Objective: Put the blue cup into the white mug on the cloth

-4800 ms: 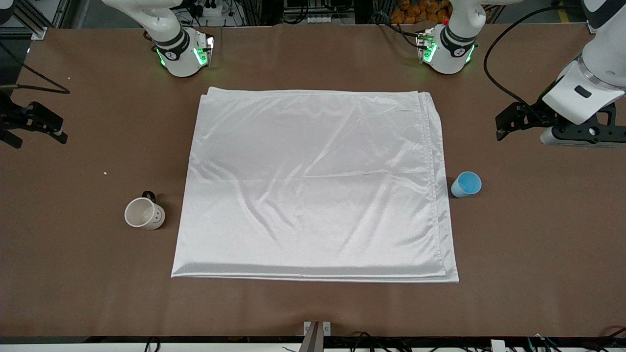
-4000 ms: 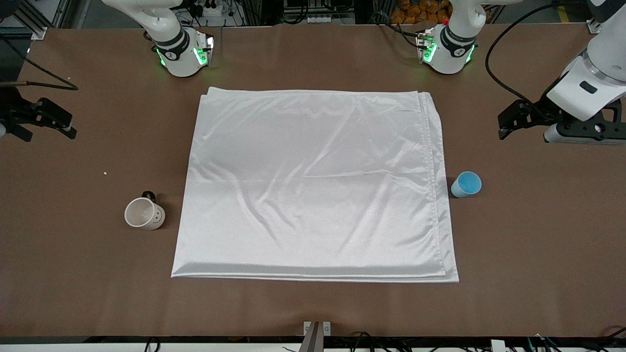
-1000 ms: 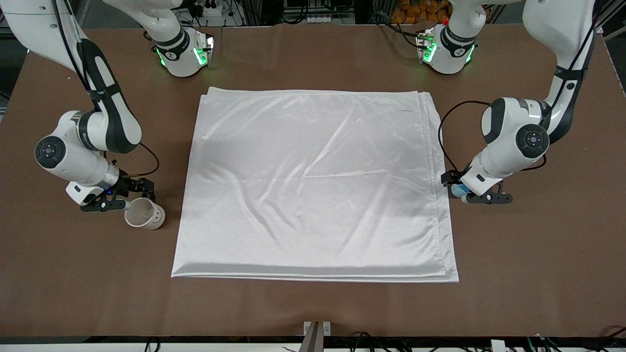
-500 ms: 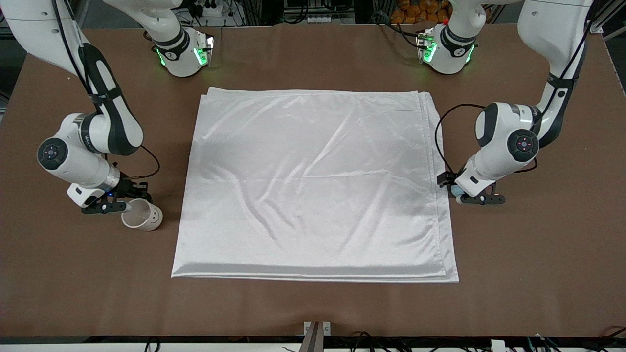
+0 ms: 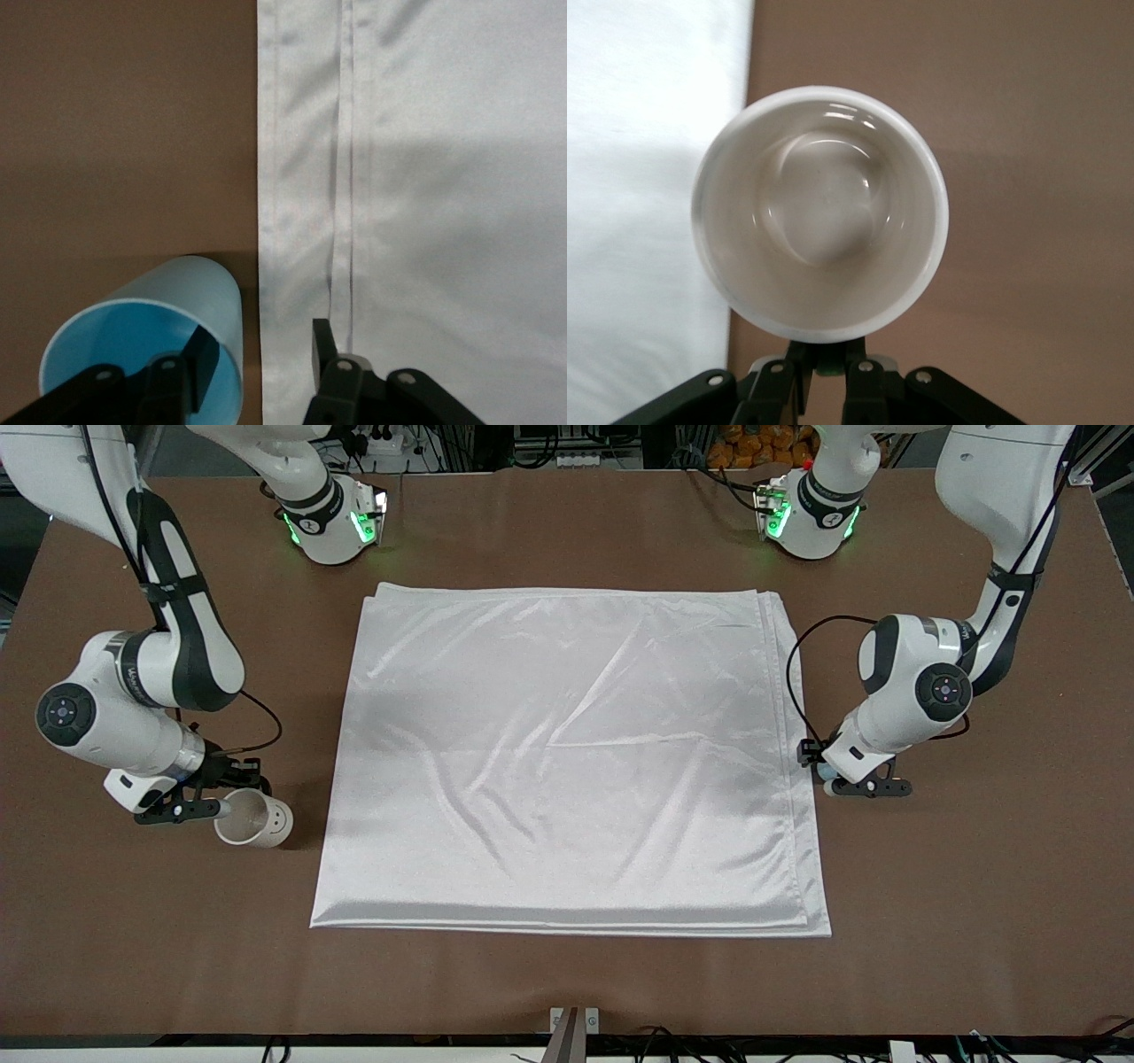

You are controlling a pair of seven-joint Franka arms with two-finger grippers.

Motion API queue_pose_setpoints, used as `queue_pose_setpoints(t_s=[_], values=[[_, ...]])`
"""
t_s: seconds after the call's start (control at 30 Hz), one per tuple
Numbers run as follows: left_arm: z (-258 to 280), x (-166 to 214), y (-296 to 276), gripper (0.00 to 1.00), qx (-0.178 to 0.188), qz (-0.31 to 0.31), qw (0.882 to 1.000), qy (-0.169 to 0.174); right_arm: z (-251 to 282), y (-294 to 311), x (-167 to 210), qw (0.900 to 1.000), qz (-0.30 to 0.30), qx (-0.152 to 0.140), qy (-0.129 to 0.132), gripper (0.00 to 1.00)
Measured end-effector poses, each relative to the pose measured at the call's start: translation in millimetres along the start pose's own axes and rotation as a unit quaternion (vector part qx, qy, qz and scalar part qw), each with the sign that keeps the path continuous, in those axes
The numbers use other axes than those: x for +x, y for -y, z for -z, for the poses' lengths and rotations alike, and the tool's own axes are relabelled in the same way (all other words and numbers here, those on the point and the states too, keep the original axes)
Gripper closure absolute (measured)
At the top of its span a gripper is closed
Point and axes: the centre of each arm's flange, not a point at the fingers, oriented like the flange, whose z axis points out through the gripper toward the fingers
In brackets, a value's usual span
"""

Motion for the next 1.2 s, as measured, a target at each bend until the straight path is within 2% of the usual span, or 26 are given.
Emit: queue_pose_setpoints(t_s=[0.07,0.2,0.3,0.4,0.43,0.9,1.2], values=[[0.0,0.0,0.3,0.60,0.000,0.000,1.000,0.000,15.0,11.4,5.9,1.000,0.003,0.001,-0.002,0.81],[0.1,0.1,0.4,0.79,0.000,0.000,1.000,0.000,36.0,45.6,15.1,1.000,-0.007,0.002,-0.009,0.81],[0.3,0.4,0.4,0.88,0.000,0.000,1.000,-0.001,41.1,76.7,17.6,1.000,-0.013,0.004,-0.011,0.81],[1.2,1.1,1.0,0.89,0.000,0.001,1.000,-0.003,42.4,107.3,18.1,1.000,-0.025,0.009,-0.011,0.81],[3.4,1.9,2.1,0.95,0.001,0.001,1.000,-0.006,42.7,117.3,18.1,0.999,-0.030,0.010,-0.011,0.81],[18.8,8.0,3.0,0.96,0.000,0.002,1.000,-0.023,69.1,225.5,15.3,0.995,-0.093,0.016,-0.007,0.81],[66.3,16.2,2.4,0.96,-0.001,0.002,0.998,-0.066,67.1,319.6,-11.6,0.995,-0.100,0.025,0.006,0.81]])
